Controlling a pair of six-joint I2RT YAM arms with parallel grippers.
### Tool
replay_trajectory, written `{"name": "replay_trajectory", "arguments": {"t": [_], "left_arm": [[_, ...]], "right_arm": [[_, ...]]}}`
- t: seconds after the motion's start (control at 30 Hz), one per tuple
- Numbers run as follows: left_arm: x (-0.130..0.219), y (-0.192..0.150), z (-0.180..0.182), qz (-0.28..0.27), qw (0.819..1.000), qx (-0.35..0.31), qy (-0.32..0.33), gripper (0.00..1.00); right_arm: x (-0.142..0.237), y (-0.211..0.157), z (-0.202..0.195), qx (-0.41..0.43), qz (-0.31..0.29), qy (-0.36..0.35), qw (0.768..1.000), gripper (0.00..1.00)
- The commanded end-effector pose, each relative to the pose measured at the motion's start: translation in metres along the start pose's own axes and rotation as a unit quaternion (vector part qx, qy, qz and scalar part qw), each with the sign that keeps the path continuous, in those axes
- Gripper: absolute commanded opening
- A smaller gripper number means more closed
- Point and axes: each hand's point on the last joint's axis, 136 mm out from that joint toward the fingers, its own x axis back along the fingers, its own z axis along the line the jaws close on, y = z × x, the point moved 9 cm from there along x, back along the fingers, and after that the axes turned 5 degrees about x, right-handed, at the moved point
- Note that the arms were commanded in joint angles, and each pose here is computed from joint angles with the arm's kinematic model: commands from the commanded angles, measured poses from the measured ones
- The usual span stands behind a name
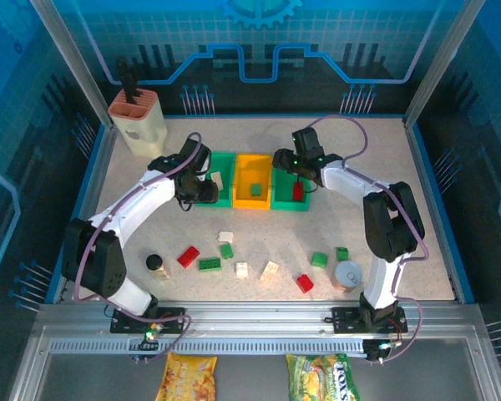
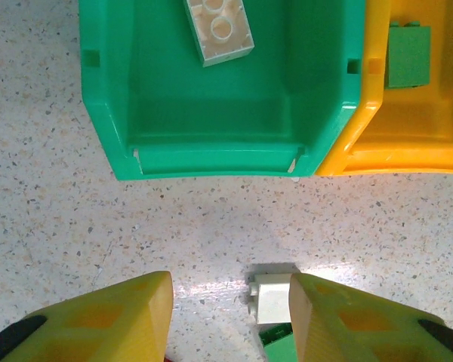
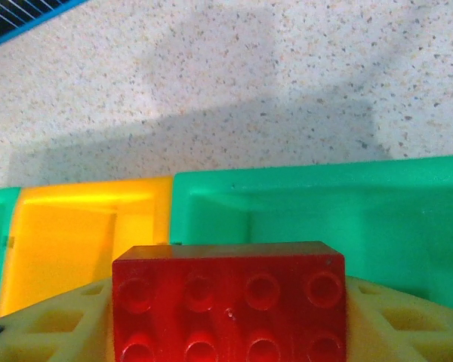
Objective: Sort the legos into containers by color
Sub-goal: Place the lego in the container, then pick up the lego from the bottom-left of the table.
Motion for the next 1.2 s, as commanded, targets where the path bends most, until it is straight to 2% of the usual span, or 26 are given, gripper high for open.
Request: {"name": "replay_trajectory", "arguments": {"t": [0.0, 0.67, 1.17], "left_arm": [[0.01, -0.003, 0.007, -0.009, 1.0, 0.007, 0.007, 0.46], [0.013, -0.007, 0.01, -0.013, 1.0, 0.014, 0.008, 0.46], [0.013, -0.012, 0.013, -0.009, 1.0, 0.017, 0.01, 0.46]], "right_arm": [[-0.012, -0.001, -0.006, -0.037, 0.0, 0.021, 0.999, 0.62], [-0.015, -0.008, -0.016, -0.063, 0.007, 0.002, 0.998, 0.75], [0.008, 0.0, -0.013, -0.046, -0.012, -0.008, 0.999, 0.76]]}}
